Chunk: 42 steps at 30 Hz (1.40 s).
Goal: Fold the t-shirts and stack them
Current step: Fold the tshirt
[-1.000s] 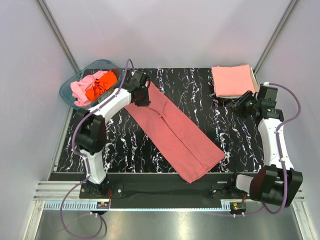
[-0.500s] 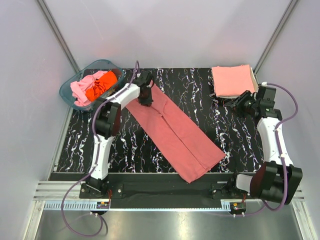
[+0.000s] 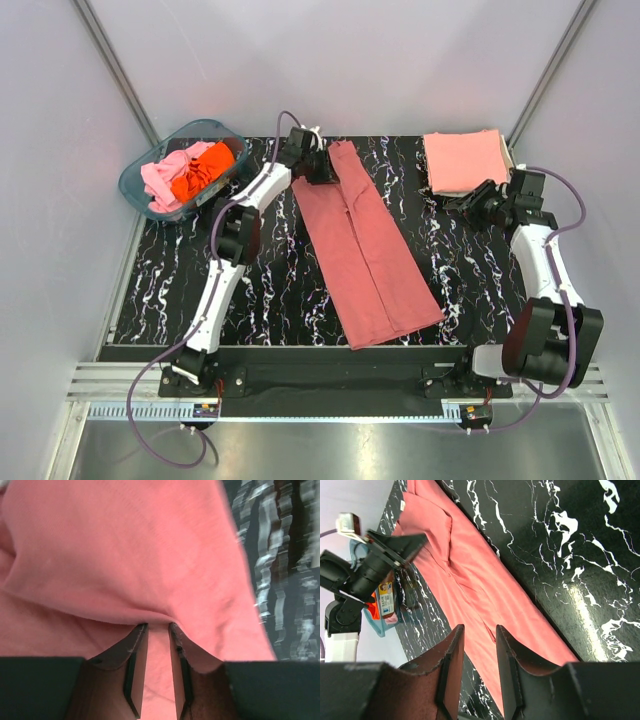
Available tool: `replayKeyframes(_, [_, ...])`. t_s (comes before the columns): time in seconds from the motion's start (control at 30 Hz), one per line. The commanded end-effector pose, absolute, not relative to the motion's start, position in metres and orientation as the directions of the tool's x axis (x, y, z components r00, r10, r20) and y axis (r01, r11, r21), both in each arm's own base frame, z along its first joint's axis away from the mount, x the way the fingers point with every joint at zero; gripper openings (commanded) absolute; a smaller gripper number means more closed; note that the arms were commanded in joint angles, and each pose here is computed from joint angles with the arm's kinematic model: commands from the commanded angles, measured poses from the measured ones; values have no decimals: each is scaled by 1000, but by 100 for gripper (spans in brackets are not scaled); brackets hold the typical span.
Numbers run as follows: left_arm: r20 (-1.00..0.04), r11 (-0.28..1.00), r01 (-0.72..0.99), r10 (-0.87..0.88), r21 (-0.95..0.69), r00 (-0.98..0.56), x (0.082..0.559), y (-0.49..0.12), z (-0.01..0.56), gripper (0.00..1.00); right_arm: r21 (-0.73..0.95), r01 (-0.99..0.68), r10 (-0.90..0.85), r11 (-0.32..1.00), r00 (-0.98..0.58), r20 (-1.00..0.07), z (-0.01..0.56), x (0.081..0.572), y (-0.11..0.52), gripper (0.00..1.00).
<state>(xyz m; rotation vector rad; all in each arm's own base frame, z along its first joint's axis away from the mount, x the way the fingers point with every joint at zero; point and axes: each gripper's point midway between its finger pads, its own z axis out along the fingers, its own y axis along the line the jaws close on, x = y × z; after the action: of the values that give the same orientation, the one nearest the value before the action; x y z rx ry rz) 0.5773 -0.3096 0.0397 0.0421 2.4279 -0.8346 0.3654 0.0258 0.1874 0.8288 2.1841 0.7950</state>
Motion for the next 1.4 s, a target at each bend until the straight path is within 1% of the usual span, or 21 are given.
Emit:
replayKeyframes(0.0, [-654, 658, 372, -246, -654, -715, 610, -333, 113, 29, 750, 269, 730, 605, -564, -386, 210, 382, 26, 39])
replayKeyframes(0.1, [-693, 646, 418, -247, -639, -677, 606, -331, 156, 29, 757, 251, 726, 603, -566, -391, 217, 384, 28, 39])
replayKeyframes(0.13, [-721, 642, 446, -253, -624, -645, 600, -327, 191, 29, 754, 256, 726, 605, -567, -390, 214, 382, 28, 39])
replayKeyframes(0.2, [-713, 675, 413, -242, -611, -658, 586, -317, 194, 29, 749, 264, 728, 608, -561, -394, 212, 379, 27, 39])
replayKeyframes(0.23, [-729, 678, 421, -253, -603, -636, 575, -311, 225, 28, 747, 274, 729, 605, -567, -383, 207, 376, 28, 39])
replayKeyframes(0.27, [-686, 692, 377, -236, -616, -688, 560, -306, 206, 27, 749, 272, 728, 604, -570, -380, 206, 373, 29, 39])
replayKeyframes(0.3, [-672, 689, 373, -226, -622, -705, 547, -306, 208, 27, 749, 271, 728, 604, -570, -381, 206, 369, 30, 39])
replayKeyframes(0.33, [-678, 680, 386, -224, -623, -700, 531, -305, 228, 26, 746, 285, 731, 601, -573, -370, 200, 365, 31, 39])
replayKeyframes(0.37, [-621, 701, 341, -185, -627, -762, 505, -306, 195, 26, 746, 293, 734, 598, -574, -363, 197, 362, 31, 39])
replayKeyframes(0.43, [-620, 721, 352, -136, -597, -773, 474, -303, 196, 26, 743, 301, 733, 598, -581, -354, 195, 354, 33, 39])
replayKeyframes(0.47, [-565, 760, 305, -98, -574, -819, 449, -300, 162, 25, 743, 297, 730, 599, -583, -356, 195, 351, 34, 38])
replayKeyframes(0.53, [-543, 769, 300, -71, -564, -837, 420, -300, 154, 24, 742, 295, 727, 603, -585, -358, 195, 346, 35, 37])
replayKeyframes(0.57, [-499, 785, 288, -30, -548, -866, 398, -301, 131, 23, 743, 292, 725, 603, -590, -357, 196, 344, 36, 37])
replayKeyframes(0.63, [-449, 805, 260, -9, -534, -894, 374, -296, 111, 22, 748, 283, 722, 601, -594, -355, 199, 342, 38, 36])
replayKeyframes(0.83, [-374, 833, 285, 103, -473, -922, 327, -309, 72, 17, 748, 279, 718, 603, -598, -356, 199, 338, 40, 35])
replayKeyframes(0.93, [-320, 887, 235, 106, -397, -941, 320, -294, 45, 15, 744, 284, 716, 605, -602, -353, 196, 336, 40, 35])
replayKeyframes(1.03, [-305, 951, 183, 102, -249, -947, 327, -263, 23, 15, 741, 285, 715, 608, -601, -356, 197, 338, 39, 36])
replayKeyframes(1.1, [-278, 968, 154, 96, -196, -956, 329, -247, 14, 15, 741, 288, 717, 607, -601, -354, 197, 338, 38, 36])
replayKeyframes(1.2, [-255, 985, 98, 60, -139, -965, 337, -218, 6, 16, 739, 293, 719, 607, -598, -353, 197, 339, 38, 36])
replayKeyframes(1.27, [-268, 994, 60, 32, -95, -963, 349, -196, 3, 17, 732, 307, 723, 608, -595, -351, 192, 341, 36, 36])
replayKeyframes(1.37, [-266, 996, 28, 4, -86, -964, 363, -177, 4, 18, 723, 323, 723, 611, -599, -343, 185, 342, 34, 36])
